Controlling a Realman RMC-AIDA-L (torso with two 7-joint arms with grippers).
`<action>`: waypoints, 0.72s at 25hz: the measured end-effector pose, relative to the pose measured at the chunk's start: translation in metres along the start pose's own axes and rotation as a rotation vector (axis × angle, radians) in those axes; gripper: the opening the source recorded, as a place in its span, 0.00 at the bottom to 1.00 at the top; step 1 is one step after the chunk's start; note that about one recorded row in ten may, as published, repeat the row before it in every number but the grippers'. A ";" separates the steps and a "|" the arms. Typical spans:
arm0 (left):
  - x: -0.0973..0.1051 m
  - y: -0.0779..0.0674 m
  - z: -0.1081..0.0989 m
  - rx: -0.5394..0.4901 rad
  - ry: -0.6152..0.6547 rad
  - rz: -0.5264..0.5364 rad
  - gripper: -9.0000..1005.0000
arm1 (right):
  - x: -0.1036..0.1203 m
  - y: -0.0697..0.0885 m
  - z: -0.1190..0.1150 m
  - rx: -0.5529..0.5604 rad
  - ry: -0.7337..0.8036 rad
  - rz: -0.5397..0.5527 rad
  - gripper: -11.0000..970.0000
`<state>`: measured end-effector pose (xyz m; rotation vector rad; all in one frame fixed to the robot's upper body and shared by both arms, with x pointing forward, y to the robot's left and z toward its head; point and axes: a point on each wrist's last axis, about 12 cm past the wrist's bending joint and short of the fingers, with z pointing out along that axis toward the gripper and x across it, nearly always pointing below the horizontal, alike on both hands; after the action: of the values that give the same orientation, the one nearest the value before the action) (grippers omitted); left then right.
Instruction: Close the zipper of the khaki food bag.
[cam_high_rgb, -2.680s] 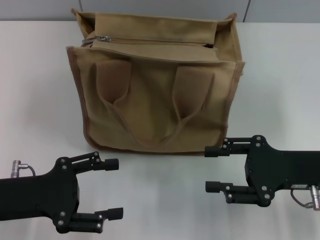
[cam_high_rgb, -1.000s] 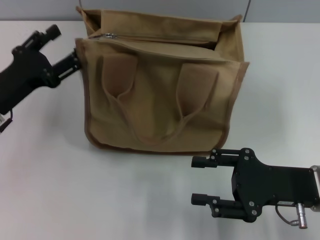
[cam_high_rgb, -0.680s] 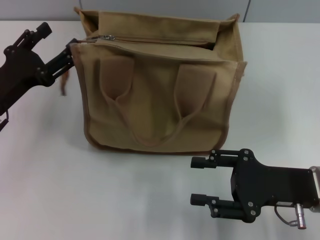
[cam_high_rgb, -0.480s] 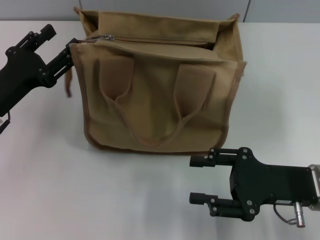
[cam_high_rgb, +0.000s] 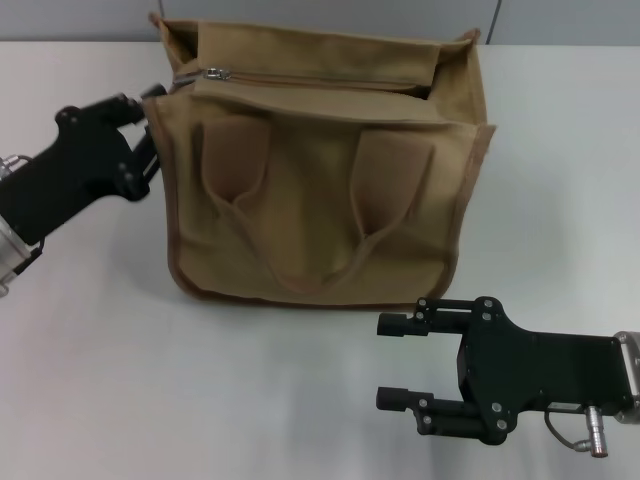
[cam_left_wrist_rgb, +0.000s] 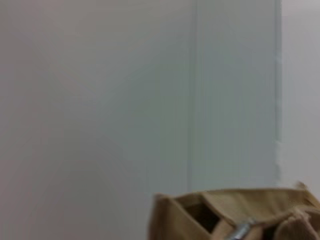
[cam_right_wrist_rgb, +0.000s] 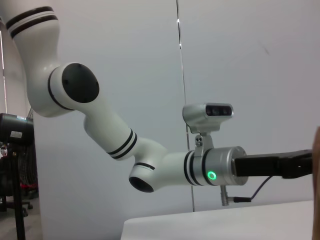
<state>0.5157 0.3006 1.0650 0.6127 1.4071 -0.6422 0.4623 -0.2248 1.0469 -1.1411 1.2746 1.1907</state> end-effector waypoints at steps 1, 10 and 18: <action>0.000 -0.001 0.000 0.015 0.006 0.015 0.41 | 0.000 0.000 0.000 0.000 0.000 0.000 0.64; -0.006 0.006 -0.005 0.022 0.048 0.020 0.23 | 0.001 -0.001 0.000 0.006 0.006 -0.001 0.64; -0.011 0.016 -0.006 -0.090 -0.013 0.024 0.47 | 0.000 -0.002 0.002 0.011 -0.002 0.001 0.64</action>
<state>0.5227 0.3164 1.0756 0.5519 1.4073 -0.5596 0.4645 -0.2234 1.0469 -1.1305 1.2788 1.1837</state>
